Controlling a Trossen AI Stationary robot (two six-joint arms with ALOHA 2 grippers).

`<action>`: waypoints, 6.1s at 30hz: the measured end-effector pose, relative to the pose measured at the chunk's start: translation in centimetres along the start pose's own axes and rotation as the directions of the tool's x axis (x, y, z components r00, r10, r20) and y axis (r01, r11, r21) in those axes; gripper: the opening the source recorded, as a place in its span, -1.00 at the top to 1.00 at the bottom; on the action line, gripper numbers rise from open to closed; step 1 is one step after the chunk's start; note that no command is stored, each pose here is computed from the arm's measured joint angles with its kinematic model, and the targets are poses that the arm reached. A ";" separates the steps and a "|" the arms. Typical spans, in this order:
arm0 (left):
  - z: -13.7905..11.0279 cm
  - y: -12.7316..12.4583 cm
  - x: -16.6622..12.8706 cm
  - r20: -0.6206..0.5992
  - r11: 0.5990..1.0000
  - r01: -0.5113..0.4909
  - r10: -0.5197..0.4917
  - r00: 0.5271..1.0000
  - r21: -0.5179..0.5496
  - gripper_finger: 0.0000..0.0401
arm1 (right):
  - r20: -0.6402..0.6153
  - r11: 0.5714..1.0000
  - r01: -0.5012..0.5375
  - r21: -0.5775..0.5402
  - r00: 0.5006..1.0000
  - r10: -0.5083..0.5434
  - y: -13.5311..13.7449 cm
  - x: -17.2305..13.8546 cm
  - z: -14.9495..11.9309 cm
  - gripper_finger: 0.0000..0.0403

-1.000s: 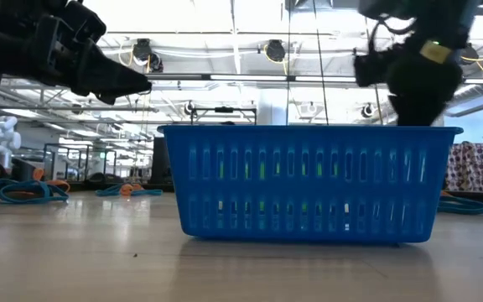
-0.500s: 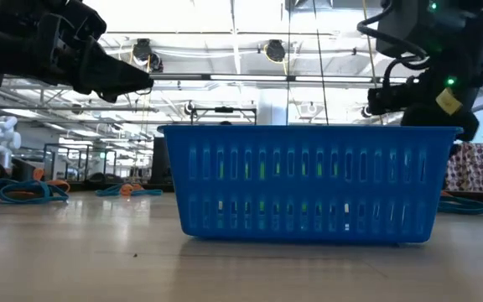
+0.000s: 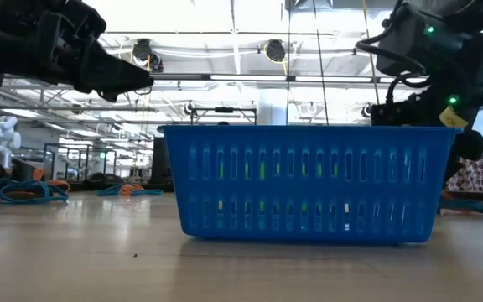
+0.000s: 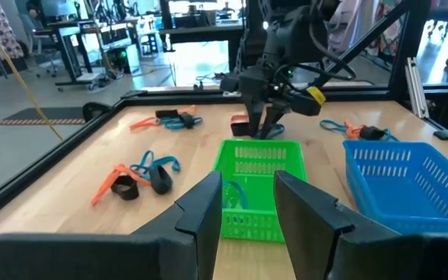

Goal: Sort rubber bands into baskets
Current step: Put the blue rubberband into the green bin

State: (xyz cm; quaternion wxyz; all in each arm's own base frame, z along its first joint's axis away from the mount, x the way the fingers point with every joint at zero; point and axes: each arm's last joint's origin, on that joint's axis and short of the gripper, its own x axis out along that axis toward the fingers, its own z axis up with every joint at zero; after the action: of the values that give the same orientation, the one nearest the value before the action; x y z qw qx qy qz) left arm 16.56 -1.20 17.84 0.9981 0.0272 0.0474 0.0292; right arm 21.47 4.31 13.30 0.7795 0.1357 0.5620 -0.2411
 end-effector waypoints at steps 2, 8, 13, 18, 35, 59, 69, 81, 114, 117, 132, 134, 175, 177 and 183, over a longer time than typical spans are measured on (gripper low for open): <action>0.0 0.0 0.0 0.001 1.000 0.000 0.000 1.000 0.000 0.37 | 0.005 1.000 -0.008 -0.018 1.000 0.008 0.0 0.0 0.2 0.83; 0.0 0.0 0.0 0.001 1.000 0.000 0.000 1.000 0.000 0.37 | 0.073 0.998 -0.032 -0.061 0.997 0.037 -0.1 -0.1 1.4 0.97; 0.0 0.0 0.0 0.001 1.000 0.000 0.000 1.000 0.000 0.37 | 0.117 0.996 -0.044 -0.083 0.992 0.054 0.2 -1.1 3.2 0.99; 0.0 0.0 0.0 0.000 1.000 0.000 0.000 1.000 0.000 0.37 | 0.137 0.993 -0.045 -0.110 0.989 0.060 0.6 -2.7 5.0 1.00; 0.0 0.0 0.0 -0.002 1.000 0.000 0.000 1.000 -0.009 0.37 | -0.098 0.998 0.035 0.054 0.995 -0.029 0.8 -4.8 3.0 0.90; 0.0 0.0 0.0 -0.002 1.000 0.000 0.000 1.000 -0.008 0.37 | -0.038 0.998 -0.065 -0.005 0.997 0.065 4.6 -4.4 1.4 0.45; 0.0 0.0 0.0 -0.001 1.000 0.000 0.000 1.000 -0.001 0.37 | -0.094 0.993 0.000 -0.117 0.996 -0.011 5.7 -1.8 0.6 0.45; 0.0 0.0 0.0 0.001 1.000 -0.002 0.002 1.000 0.000 0.37 | -0.113 0.978 0.065 -0.196 0.990 -0.088 5.4 -0.3 0.8 0.59; -0.1 0.1 0.0 -0.011 1.000 -0.014 0.014 1.000 -0.007 0.37 | 0.590 0.902 -0.161 -0.401 0.708 0.388 7.8 -7.1 9.0 1.00; -0.9 0.0 0.0 -0.086 1.000 -0.010 0.008 0.996 -0.017 0.37 | 0.578 0.896 -0.127 -0.425 0.724 0.377 8.1 -6.3 9.2 0.98; -1.6 0.0 -0.1 -0.195 0.998 -0.007 -0.005 0.981 -0.057 0.37 | 0.539 0.956 -0.139 -0.259 0.800 0.262 6.2 -2.9 11.0 0.62; -1.6 0.0 -0.1 -0.196 0.998 -0.007 -0.005 0.981 -0.057 0.37 | 0.541 0.958 -0.142 -0.249 0.800 0.259 6.0 -2.9 11.2 0.57; -0.7 4.8 -2.8 -0.450 0.479 -0.838 0.829 0.333 0.261 0.37 | 0.524 0.764 -0.257 -0.591 0.597 0.607 16.6 11.0 29.9 0.46; -0.7 4.9 -2.8 -0.450 0.470 -0.842 0.832 0.324 0.263 0.37 | 0.523 0.759 -0.263 -0.595 0.590 0.615 16.6 10.8 30.2 0.45; -0.7 5.0 -2.8 -0.451 0.462 -0.847 0.835 0.316 0.262 0.37 | 0.518 0.749 -0.316 -0.583 0.566 0.642 16.5 10.5 30.6 0.23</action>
State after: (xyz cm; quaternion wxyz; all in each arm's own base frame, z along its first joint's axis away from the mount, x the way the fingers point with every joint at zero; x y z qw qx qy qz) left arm 13.38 3.66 17.69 0.7819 0.0275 0.2943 0.5489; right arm 57.60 1.17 12.60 0.9750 0.0133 0.2058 0.0831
